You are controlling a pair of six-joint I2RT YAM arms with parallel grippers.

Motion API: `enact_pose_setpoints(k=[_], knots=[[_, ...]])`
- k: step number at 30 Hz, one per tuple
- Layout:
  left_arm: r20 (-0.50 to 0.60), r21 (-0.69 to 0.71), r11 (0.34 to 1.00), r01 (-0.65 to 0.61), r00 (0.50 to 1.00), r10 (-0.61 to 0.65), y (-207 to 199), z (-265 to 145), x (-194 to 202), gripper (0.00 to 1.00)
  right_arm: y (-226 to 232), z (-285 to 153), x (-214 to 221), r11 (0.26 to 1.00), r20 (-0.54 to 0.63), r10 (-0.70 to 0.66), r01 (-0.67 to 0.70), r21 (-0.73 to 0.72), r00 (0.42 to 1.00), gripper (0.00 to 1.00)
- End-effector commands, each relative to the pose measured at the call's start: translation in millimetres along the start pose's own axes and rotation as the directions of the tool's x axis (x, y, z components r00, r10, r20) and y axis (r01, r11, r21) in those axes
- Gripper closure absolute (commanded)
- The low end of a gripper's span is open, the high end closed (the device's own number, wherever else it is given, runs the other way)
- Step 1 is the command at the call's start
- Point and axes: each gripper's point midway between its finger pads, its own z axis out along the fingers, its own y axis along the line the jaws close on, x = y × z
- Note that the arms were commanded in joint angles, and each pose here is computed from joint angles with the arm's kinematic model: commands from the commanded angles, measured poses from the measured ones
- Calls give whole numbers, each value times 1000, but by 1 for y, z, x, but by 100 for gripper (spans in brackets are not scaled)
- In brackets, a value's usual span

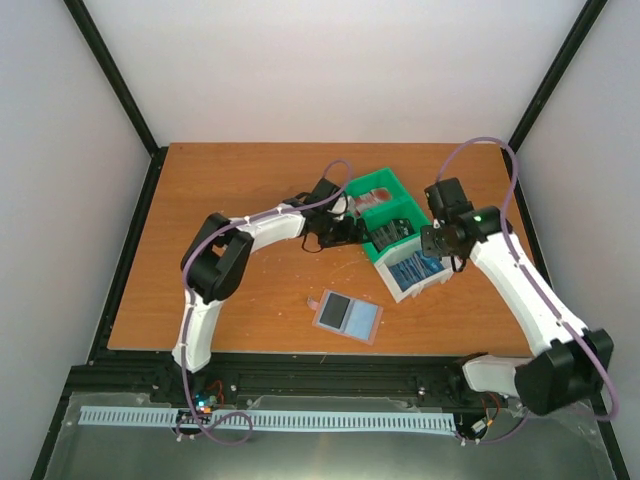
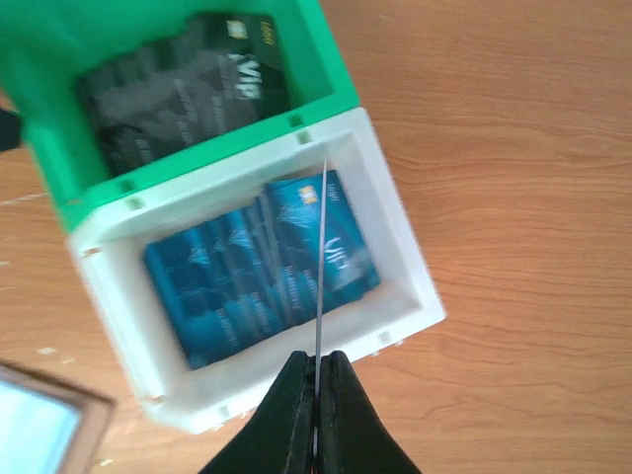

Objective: Put the credit cards into the card holder
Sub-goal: Pick up the credit card from the storage box.

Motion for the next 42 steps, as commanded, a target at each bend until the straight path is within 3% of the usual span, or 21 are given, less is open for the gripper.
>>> enact_pose_setpoints(k=[1, 6, 13, 19, 22, 26, 33, 42], knots=[[48, 43, 998, -53, 998, 51, -30, -39, -4, 2, 27, -40, 6, 970, 51, 86, -72, -233, 995, 97], [126, 107, 989, -102, 988, 89, -61, -91, 0, 0, 71, -75, 10, 834, 104, 165, -82, -546, 981, 97], [226, 286, 937, -200, 964, 136, -102, -169, 38, 0, 120, -112, 10, 518, 63, 284, -98, -850, 957, 97], [297, 552, 787, -276, 947, 123, -140, -236, 89, 0, 136, -148, 7, 243, 17, 370, -79, -967, 929, 97], [264, 634, 726, -267, 957, 121, -146, -245, 114, 0, 142, -162, 17, 128, 12, 358, -36, -991, 934, 97], [228, 660, 699, -276, 960, 163, -157, -242, 134, 1, 148, -172, 33, 16, 15, 324, 10, -1000, 946, 97], [170, 722, 656, -219, 976, 139, -168, -247, 145, 18, 151, -185, 55, -67, 54, 292, 77, -995, 955, 97], [116, 766, 617, -180, 983, 143, -165, -231, 155, 54, 160, -179, 67, -85, 91, 263, 117, -989, 961, 97]])
